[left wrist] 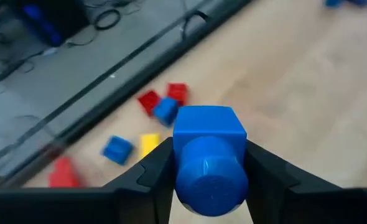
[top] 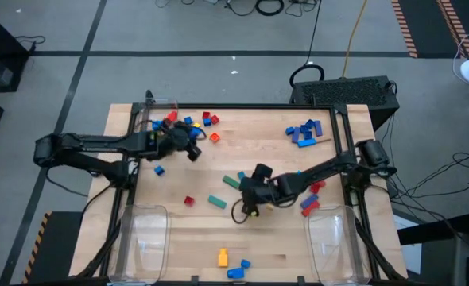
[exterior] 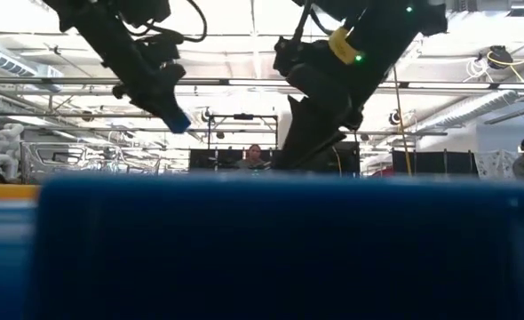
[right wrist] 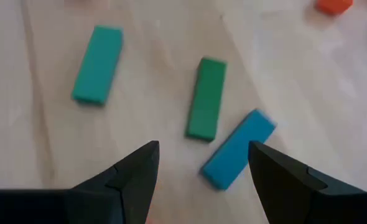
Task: Sort blocks by size
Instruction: Put the blue one stud game piece into the top left transparent bin
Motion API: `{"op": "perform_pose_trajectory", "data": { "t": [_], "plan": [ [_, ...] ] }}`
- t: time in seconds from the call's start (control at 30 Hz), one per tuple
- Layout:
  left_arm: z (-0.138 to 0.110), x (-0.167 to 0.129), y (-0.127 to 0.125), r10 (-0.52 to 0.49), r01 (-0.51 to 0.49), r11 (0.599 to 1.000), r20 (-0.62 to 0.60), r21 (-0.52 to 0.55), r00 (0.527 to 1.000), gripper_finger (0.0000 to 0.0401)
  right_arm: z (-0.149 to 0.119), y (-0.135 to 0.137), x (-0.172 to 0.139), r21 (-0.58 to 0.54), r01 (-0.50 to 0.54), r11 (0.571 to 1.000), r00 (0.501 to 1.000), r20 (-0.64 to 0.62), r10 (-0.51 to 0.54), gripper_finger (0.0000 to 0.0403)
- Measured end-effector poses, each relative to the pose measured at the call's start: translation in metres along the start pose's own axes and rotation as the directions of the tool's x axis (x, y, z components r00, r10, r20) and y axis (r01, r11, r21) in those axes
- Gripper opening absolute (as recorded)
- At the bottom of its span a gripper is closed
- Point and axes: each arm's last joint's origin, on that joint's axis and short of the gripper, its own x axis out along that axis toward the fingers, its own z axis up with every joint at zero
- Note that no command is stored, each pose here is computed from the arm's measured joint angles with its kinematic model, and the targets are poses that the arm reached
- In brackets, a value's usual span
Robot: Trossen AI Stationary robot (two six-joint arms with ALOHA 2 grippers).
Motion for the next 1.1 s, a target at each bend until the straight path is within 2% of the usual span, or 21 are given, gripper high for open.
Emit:
{"op": "perform_pose_trajectory", "data": {
  "t": [0.23, 0.37, 0.57, 0.7, 0.87, 0.97, 1.1],
  "plan": [
    [-0.012, -0.008, 0.046, 0.119, -0.122, 0.989, -0.041, -0.083, 0.992, 0.0152, 0.012, -0.018, 0.000, -0.004, -0.004, 1.000, 0.997, 0.074, 0.004, 0.0231],
    [-0.028, -0.006, 0.061, 0.163, -0.173, 0.977, -0.081, -0.128, 0.983, 0.0152, 0.019, -0.027, 0.006, -0.016, -0.089, 0.996, 0.993, 0.079, 0.090, 0.0231],
    [-0.045, 0.001, 0.077, 0.190, -0.217, 0.950, -0.139, -0.225, 0.972, 0.0152, 0.029, -0.042, 0.013, -0.016, -0.180, 0.984, 0.980, 0.080, 0.180, 0.0231],
    [-0.051, 0.004, 0.086, 0.227, -0.265, 0.932, -0.173, -0.248, 0.958, 0.0152, 0.031, -0.047, 0.015, -0.013, -0.235, 0.972, 0.969, 0.076, 0.235, 0.0231],
    [-0.058, 0.008, 0.095, 0.250, -0.306, 0.908, -0.217, -0.286, 0.944, 0.0155, 0.034, -0.046, 0.015, -0.018, -0.246, 0.969, 0.964, 0.103, 0.247, 0.0231],
    [-0.060, 0.009, 0.098, 0.244, -0.309, 0.900, -0.234, -0.306, 0.941, 0.0169, 0.034, -0.046, 0.015, -0.021, -0.247, 0.969, 0.963, 0.103, 0.248, 0.0231],
    [-0.060, 0.010, 0.099, 0.202, -0.276, 0.904, -0.242, -0.326, 0.949, 0.0210, 0.036, -0.050, 0.016, -0.016, -0.266, 0.964, 0.958, 0.107, 0.266, 0.0231]
  ]
}}
